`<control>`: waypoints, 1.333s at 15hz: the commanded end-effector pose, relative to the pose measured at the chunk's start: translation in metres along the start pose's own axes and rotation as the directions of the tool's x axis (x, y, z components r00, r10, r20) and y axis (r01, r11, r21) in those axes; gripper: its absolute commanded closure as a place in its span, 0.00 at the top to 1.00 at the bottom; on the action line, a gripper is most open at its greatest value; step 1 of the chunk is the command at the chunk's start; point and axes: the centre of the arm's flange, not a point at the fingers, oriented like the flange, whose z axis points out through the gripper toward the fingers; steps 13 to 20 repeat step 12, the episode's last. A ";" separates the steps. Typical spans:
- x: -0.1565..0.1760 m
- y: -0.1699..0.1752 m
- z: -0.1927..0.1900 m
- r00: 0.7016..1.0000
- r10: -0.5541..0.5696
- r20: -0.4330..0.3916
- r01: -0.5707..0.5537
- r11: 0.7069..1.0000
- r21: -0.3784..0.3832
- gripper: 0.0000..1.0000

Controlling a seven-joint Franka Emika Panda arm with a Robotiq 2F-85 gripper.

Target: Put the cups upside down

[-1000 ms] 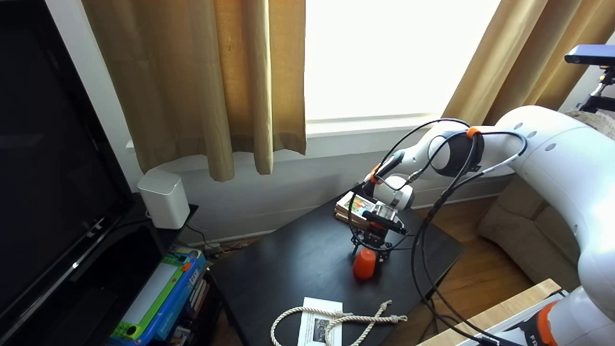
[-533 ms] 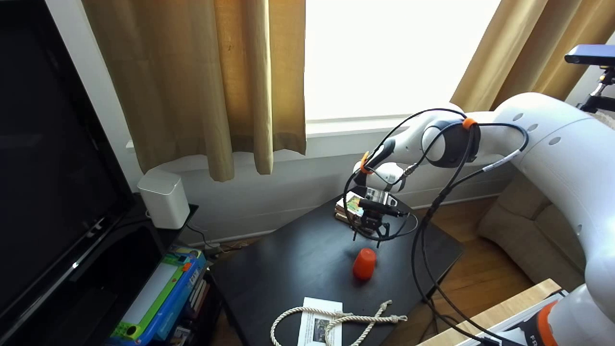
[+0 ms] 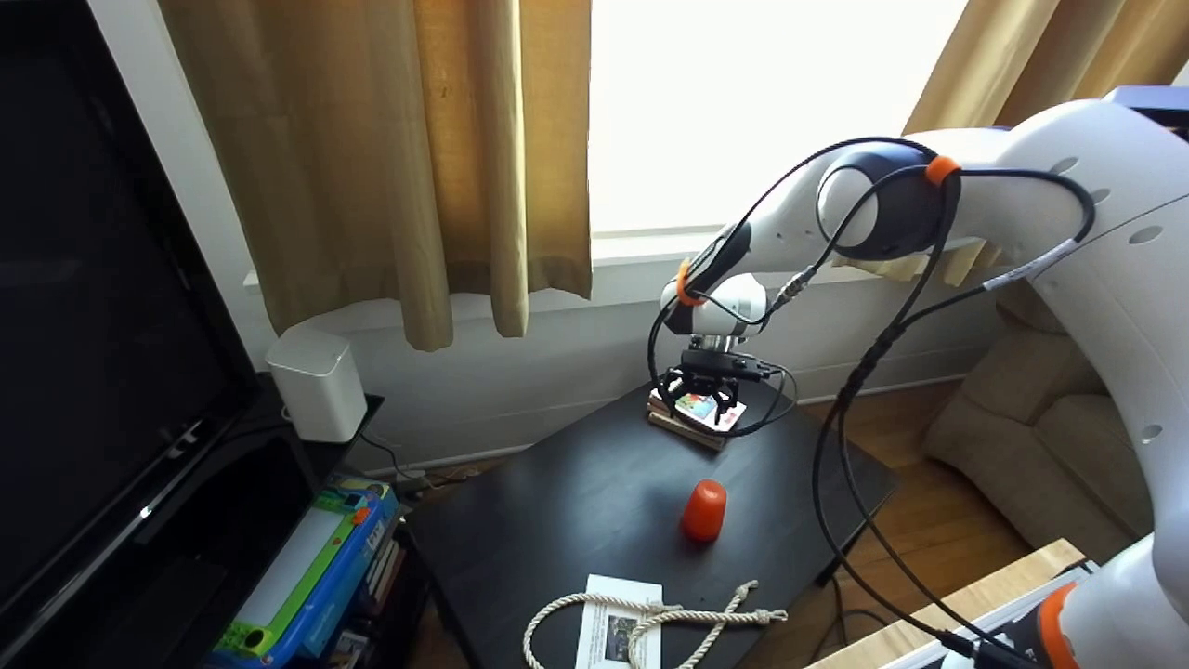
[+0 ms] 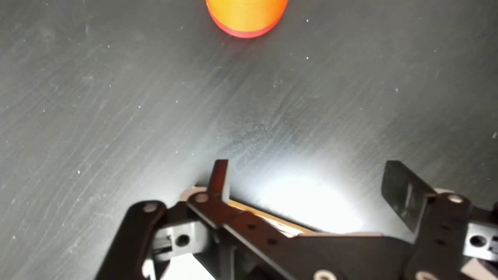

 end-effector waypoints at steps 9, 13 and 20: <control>-0.075 0.000 -0.072 0.995 -0.093 -0.039 0.094 0.995 0.035 1.00; -0.089 0.004 -0.082 0.995 -0.093 -0.035 0.094 0.995 0.036 1.00; -0.089 0.004 -0.082 0.995 -0.093 -0.035 0.094 0.995 0.036 1.00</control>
